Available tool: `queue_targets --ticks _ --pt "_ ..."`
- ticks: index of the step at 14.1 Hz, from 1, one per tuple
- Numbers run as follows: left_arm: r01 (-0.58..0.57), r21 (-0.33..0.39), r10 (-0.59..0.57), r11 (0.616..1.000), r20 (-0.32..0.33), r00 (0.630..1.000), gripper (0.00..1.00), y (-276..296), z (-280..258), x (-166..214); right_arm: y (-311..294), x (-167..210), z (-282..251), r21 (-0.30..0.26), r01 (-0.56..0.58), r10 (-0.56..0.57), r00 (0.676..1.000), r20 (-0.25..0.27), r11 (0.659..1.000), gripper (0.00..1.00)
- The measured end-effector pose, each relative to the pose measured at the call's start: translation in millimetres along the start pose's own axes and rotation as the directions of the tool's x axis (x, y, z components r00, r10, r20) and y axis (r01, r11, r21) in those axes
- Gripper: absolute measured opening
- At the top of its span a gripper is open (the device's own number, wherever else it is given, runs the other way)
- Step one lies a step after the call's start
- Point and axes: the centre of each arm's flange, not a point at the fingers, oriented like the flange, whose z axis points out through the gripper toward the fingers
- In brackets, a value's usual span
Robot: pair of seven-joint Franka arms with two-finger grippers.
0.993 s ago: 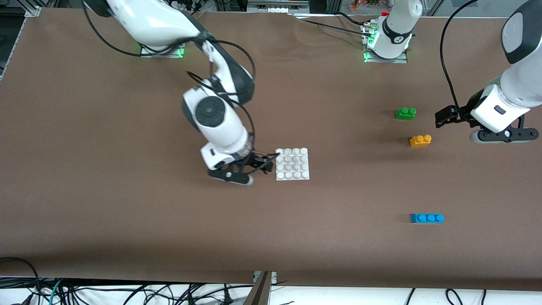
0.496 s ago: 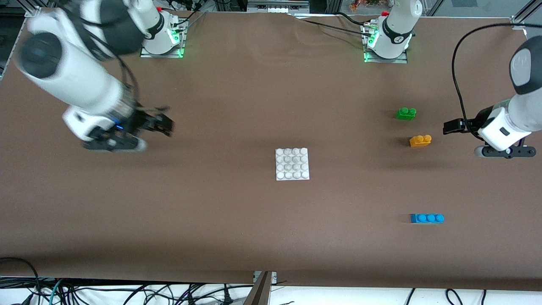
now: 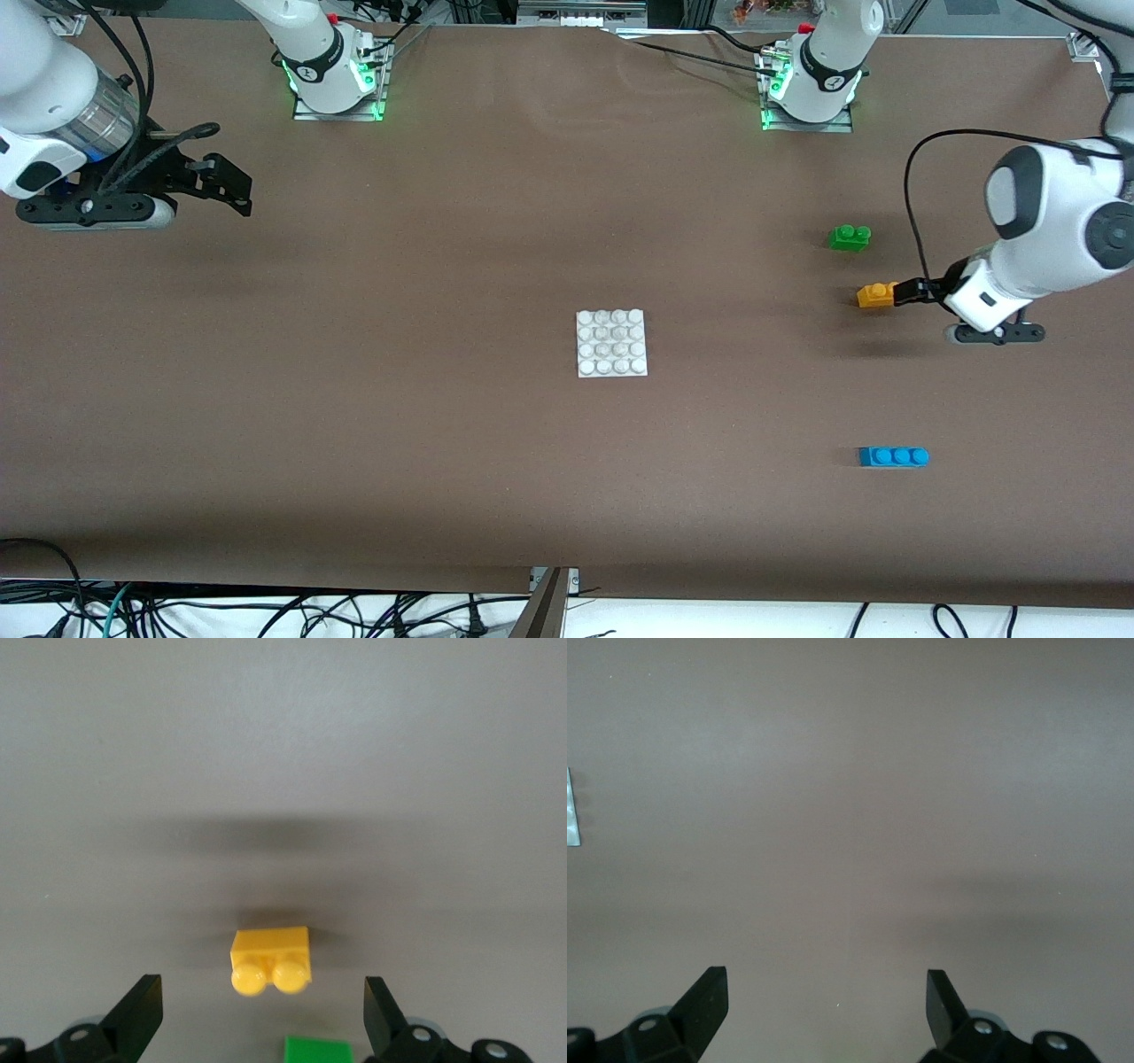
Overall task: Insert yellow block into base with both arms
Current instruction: 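Close the left gripper on the yellow block and lift it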
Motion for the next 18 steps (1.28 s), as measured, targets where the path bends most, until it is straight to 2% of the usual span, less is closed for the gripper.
queue_targets --ticks 7,9,12,18 --pt "0.002 -0.005 -0.002 1.000 -0.082 0.997 1.00 -3.7 65.4 -46.3 19.3 5.5 0.5 -0.013 -0.031 0.031 0.999 -0.015 0.999 1.00" --pt "0.000 -0.009 0.000 1.000 -0.084 0.996 1.00 -0.9 80.4 -55.8 19.8 6.4 -0.6 -0.016 -0.031 0.030 0.999 -0.021 0.999 0.99" --pt "-0.001 -0.012 0.000 1.000 -0.084 0.996 1.00 -0.2 86.4 -58.4 23.0 7.4 -3.1 -0.051 -0.028 0.027 0.999 -0.034 0.998 0.99" --pt "-0.002 -0.019 0.000 1.000 -0.099 0.995 1.00 1.1 101.2 -56.0 24.3 8.0 -5.9 -0.063 -0.028 0.025 0.999 -0.043 0.998 1.00"
